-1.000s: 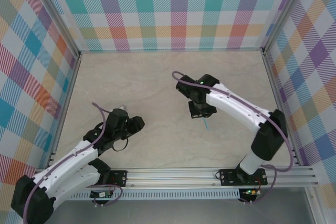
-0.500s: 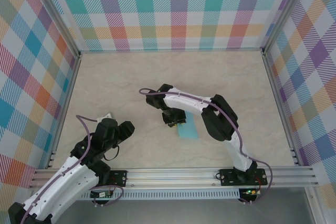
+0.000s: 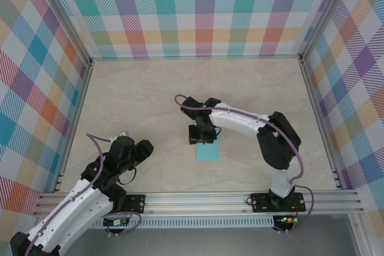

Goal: Fold a paper plane with a square sheet of paper (pick it up from the middle)
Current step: Turn over the paper at the center of the table, then third fold the triangle at the center of the table.

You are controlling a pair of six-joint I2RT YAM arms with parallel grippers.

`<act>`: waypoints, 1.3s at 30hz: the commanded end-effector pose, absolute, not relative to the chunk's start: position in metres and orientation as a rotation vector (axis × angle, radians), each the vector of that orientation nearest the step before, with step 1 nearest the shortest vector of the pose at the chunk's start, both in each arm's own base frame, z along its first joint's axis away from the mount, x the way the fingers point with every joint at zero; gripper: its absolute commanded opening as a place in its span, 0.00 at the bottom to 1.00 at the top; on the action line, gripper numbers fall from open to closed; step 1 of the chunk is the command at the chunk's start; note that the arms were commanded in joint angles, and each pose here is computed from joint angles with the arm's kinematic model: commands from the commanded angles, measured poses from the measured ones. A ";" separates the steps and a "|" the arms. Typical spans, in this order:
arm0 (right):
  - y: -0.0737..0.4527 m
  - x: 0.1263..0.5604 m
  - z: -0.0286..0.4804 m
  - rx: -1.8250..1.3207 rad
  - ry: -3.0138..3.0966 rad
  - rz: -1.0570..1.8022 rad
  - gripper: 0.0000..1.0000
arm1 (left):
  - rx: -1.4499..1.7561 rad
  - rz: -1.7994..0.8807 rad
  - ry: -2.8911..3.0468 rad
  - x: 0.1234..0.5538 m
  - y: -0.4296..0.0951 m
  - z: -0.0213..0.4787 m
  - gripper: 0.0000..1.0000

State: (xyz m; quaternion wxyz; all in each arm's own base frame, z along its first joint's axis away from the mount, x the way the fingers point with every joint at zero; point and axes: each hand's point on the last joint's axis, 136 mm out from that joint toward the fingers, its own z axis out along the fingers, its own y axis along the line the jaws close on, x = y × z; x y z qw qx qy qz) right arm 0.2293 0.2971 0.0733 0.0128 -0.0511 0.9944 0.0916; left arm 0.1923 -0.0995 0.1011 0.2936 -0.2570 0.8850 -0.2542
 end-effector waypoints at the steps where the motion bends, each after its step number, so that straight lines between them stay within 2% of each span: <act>1: 0.295 0.242 0.097 -0.048 2.980 0.480 0.46 | -0.645 -0.717 2.349 0.201 -0.107 0.108 0.61; 9: 0.241 0.238 0.081 0.295 2.873 0.680 0.45 | -0.451 -0.826 2.421 0.213 -0.143 0.121 0.61; 13: 0.224 0.230 0.066 0.435 2.847 0.762 0.45 | -0.338 -0.988 2.464 0.222 -0.178 0.130 0.56; 16: 0.220 0.226 0.057 0.495 2.820 0.870 0.44 | -0.266 -1.069 2.490 0.238 -0.203 0.138 0.48; 21: 0.213 0.216 0.047 0.511 2.842 0.876 0.44 | -0.142 -1.146 2.571 0.260 -0.251 0.135 0.36; 27: 0.215 0.210 0.045 0.466 2.878 0.888 0.41 | -0.055 -1.094 2.700 0.283 -0.301 0.107 0.26; 31: 0.218 0.210 0.049 0.405 2.882 0.901 0.42 | -0.071 -1.053 2.773 0.297 -0.317 0.085 0.23; 39: 0.224 0.205 0.045 0.376 2.931 0.924 0.42 | -0.078 -0.990 2.855 0.311 -0.331 0.049 0.23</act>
